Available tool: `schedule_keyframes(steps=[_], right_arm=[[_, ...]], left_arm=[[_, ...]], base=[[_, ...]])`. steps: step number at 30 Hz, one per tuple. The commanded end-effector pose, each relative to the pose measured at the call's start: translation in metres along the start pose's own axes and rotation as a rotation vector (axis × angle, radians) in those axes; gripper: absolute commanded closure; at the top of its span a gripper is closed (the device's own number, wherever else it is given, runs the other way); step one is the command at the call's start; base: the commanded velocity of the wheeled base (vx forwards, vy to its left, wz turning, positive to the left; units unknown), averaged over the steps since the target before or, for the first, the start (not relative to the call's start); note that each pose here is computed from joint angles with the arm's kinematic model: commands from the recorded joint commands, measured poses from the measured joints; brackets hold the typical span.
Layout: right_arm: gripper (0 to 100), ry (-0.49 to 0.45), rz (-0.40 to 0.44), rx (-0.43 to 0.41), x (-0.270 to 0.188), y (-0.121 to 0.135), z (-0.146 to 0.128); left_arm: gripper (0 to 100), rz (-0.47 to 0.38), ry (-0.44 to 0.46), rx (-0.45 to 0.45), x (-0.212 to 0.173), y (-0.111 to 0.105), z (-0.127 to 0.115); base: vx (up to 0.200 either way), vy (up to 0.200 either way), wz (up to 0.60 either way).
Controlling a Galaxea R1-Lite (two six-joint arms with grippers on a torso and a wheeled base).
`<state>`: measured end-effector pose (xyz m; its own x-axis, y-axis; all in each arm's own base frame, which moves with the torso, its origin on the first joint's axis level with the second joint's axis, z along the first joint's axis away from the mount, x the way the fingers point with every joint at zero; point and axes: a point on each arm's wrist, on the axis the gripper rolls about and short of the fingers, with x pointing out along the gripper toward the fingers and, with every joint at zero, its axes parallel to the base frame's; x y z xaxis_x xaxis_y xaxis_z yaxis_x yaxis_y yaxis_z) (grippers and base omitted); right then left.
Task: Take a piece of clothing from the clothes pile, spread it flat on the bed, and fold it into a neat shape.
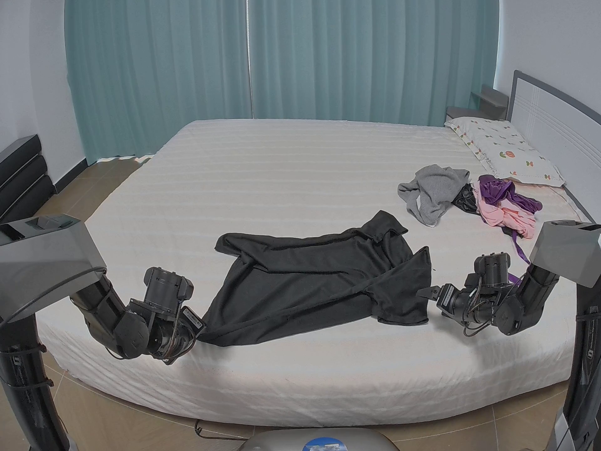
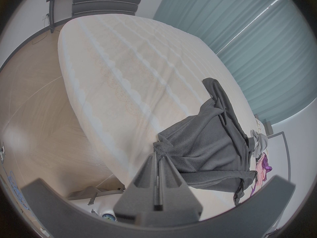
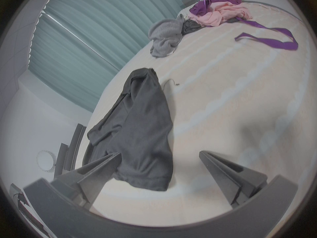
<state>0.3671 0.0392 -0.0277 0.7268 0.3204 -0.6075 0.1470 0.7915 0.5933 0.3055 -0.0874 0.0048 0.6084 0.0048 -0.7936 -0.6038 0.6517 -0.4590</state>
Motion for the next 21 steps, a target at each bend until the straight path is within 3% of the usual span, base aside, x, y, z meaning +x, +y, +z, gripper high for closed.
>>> schedule_keyframes(steps=[1,15,16,21], right_arm=[[0,0.027,0.005,-0.003,-0.004,0.004,-0.008],[0,0.079,0.007,-0.017,0.021,0.015,-0.014],[100,0.082,0.006,-0.019,0.022,0.015,-0.015],[100,0.080,0.000,-0.018,0.022,0.015,-0.015]], left_arm=[[100,-0.002,-0.002,-0.001,-0.001,0.000,0.000],[100,-0.003,-0.002,-0.001,0.000,-0.001,0.001],[100,-0.003,-0.002,-0.001,0.000,-0.001,0.001],[100,-0.002,-0.002,-0.001,0.000,0.000,0.000]], base=[[0.000,0.000,0.00],[0.000,0.000,0.00],[0.000,0.000,0.00],[0.000,0.000,0.00]])
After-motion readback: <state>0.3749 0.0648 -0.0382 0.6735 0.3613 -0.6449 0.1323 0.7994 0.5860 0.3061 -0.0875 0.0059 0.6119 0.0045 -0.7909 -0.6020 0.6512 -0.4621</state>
